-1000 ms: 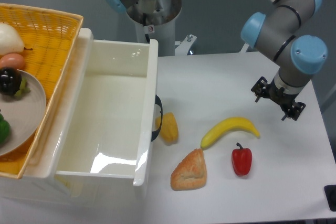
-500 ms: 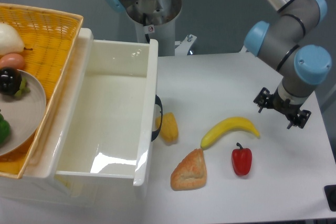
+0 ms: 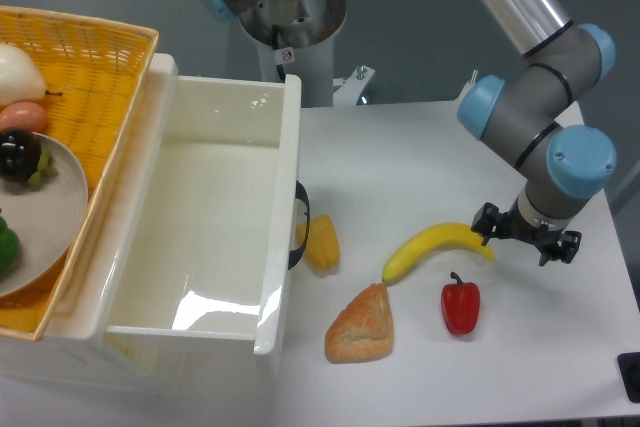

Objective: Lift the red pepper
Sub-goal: 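Move the gripper down and across toward the red bell pepper, then lower the open gripper over the red pepper's stem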

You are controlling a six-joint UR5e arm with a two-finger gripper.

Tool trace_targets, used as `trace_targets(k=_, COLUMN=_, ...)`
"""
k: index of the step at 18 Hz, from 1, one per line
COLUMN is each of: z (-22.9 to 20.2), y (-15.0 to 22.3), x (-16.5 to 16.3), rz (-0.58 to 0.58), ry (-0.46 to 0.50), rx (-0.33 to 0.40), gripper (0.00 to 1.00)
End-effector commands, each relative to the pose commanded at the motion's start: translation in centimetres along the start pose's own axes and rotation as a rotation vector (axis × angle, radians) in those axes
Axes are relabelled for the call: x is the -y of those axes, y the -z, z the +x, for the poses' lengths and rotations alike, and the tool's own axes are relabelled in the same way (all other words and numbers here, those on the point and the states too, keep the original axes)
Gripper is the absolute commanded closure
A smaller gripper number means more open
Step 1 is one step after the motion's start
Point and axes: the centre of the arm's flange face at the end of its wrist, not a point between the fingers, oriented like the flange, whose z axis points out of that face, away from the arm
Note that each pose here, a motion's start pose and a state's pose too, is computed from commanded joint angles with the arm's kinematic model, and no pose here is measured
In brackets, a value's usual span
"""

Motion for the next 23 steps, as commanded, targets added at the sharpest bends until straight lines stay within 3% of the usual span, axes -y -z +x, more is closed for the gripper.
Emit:
trace_targets(k=3, z=0.9, y=-0.3, x=0.8, rz=0.043, ry=0.180, rx=-0.045, gripper=0.00)
trace_targets(k=10, z=1.4, y=0.3, x=1.2, rz=0.081, ry=0.217, rx=-0.078, gripper=0.00)
trace_targets(k=23, z=3.6, y=-0.1, x=3.6, rz=0.079, ry=0.401, rx=-0.099, gripper=0.00)
